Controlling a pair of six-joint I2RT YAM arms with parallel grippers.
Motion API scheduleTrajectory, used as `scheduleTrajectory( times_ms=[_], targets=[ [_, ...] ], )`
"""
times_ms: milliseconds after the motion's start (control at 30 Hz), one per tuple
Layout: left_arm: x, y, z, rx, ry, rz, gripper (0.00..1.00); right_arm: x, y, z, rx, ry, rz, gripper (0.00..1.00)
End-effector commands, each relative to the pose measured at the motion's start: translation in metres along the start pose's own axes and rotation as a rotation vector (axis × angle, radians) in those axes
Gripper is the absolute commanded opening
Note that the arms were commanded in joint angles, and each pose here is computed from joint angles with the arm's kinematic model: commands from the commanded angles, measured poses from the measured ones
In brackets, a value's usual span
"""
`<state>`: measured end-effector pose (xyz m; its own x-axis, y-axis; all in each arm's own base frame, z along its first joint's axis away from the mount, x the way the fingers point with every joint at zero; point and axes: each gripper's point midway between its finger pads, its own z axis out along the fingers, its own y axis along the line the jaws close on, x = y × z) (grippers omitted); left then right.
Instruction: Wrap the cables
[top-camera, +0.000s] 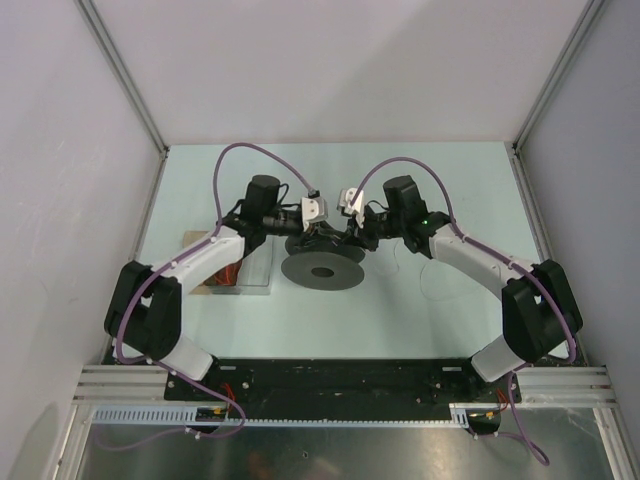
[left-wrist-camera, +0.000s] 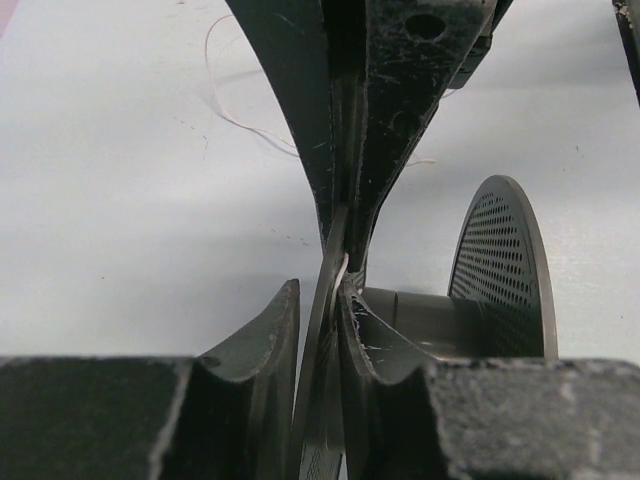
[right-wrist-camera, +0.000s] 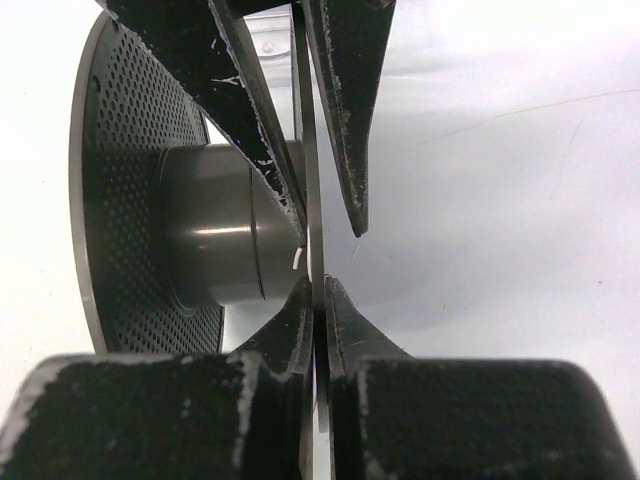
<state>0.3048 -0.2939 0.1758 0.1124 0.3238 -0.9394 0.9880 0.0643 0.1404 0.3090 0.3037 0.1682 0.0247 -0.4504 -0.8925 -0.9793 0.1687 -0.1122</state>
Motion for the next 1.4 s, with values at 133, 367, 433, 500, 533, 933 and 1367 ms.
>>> scheduleTrajectory(
  times_ms=[133, 367, 433, 500, 533, 933, 1367],
  targets=[
    [-0.003, -0.006, 0.014, 0.039, 0.002, 0.028, 0.27, -0.011, -0.013, 0.004, 0.049, -0.037, -0.032, 0.0],
    [0.007, -0.006, 0.017, 0.033, 0.046, 0.036, 0.28, -0.013, -0.014, 0.003, 0.052, -0.043, -0.039, 0.0],
    [0.012, -0.004, 0.017, 0.019, 0.072, 0.043, 0.28, -0.015, -0.014, 0.002, 0.054, -0.047, -0.042, 0.0],
    [0.015, -0.003, 0.017, 0.014, 0.092, 0.047, 0.27, -0.015, -0.014, 0.003, 0.054, -0.048, -0.046, 0.0],
    [0.016, -0.003, 0.017, 0.012, 0.099, 0.049, 0.26, -0.016, -0.014, 0.003, 0.055, -0.05, -0.049, 0.0],
    [0.001, 0.007, 0.002, -0.026, 0.086, -0.01, 0.0, -0.021, -0.037, -0.012, 0.199, -0.035, 0.002, 0.44],
    [-0.094, 0.046, -0.054, -0.193, -0.078, -0.125, 0.0, 0.028, -0.103, -0.12, 0.361, -0.054, 0.26, 0.99]
  ],
)
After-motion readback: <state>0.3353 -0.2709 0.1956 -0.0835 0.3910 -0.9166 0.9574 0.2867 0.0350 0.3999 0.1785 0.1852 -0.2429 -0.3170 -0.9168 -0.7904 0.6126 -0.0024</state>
